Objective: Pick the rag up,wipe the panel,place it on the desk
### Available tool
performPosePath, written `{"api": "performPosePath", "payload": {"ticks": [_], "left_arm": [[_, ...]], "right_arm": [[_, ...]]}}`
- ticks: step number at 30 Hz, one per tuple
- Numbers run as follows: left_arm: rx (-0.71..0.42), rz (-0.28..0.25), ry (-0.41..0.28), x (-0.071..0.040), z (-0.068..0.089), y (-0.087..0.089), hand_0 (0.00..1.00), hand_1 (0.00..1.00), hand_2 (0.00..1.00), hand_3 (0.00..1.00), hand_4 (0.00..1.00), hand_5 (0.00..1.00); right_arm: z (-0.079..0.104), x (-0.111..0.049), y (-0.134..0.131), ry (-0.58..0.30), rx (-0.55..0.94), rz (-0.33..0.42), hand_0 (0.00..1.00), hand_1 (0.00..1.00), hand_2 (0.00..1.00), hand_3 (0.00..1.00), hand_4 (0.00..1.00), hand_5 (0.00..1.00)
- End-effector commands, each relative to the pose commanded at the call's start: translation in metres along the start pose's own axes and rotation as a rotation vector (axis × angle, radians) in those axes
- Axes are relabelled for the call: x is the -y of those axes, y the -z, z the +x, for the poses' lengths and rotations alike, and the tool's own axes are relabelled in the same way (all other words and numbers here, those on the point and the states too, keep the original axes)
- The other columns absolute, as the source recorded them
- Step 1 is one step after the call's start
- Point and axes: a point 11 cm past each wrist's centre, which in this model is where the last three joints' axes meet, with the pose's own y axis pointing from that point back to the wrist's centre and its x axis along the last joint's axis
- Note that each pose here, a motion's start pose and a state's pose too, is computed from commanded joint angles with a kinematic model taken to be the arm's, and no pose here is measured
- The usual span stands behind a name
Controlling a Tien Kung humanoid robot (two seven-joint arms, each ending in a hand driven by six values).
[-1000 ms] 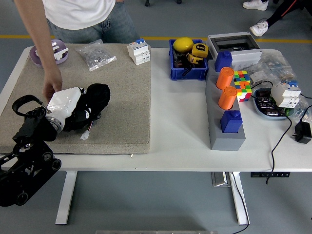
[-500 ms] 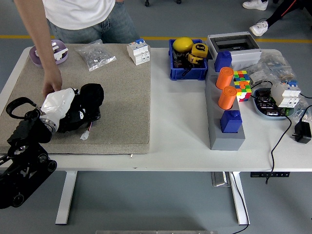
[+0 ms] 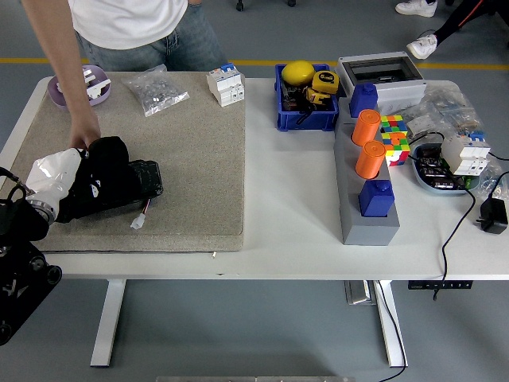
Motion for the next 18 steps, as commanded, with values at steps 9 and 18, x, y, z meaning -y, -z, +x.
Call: {"api": "performPosePath", "payload": {"ticks": [9, 18], "left_arm": [[0.024, 0.077, -0.009, -0.001, 0.003, 0.034, 0.263, 0.284, 0.524, 0.459, 0.073, 0.002], [0.043, 0.173, -0.058, 0.001, 0.019, 0.072, 0.263, 0.283, 0.524, 0.459, 0.071, 0.002]], "right_arm": [[0.001, 0.0, 0.0, -0.003, 0.001, 0.001, 0.759, 0.585, 0.697, 0.7, 0.998, 0.657], [0.001, 0.0, 0.0, -0.002, 0.001, 0.0, 0.759, 0.585, 0.697, 0.7, 0.998, 0.658]]}}
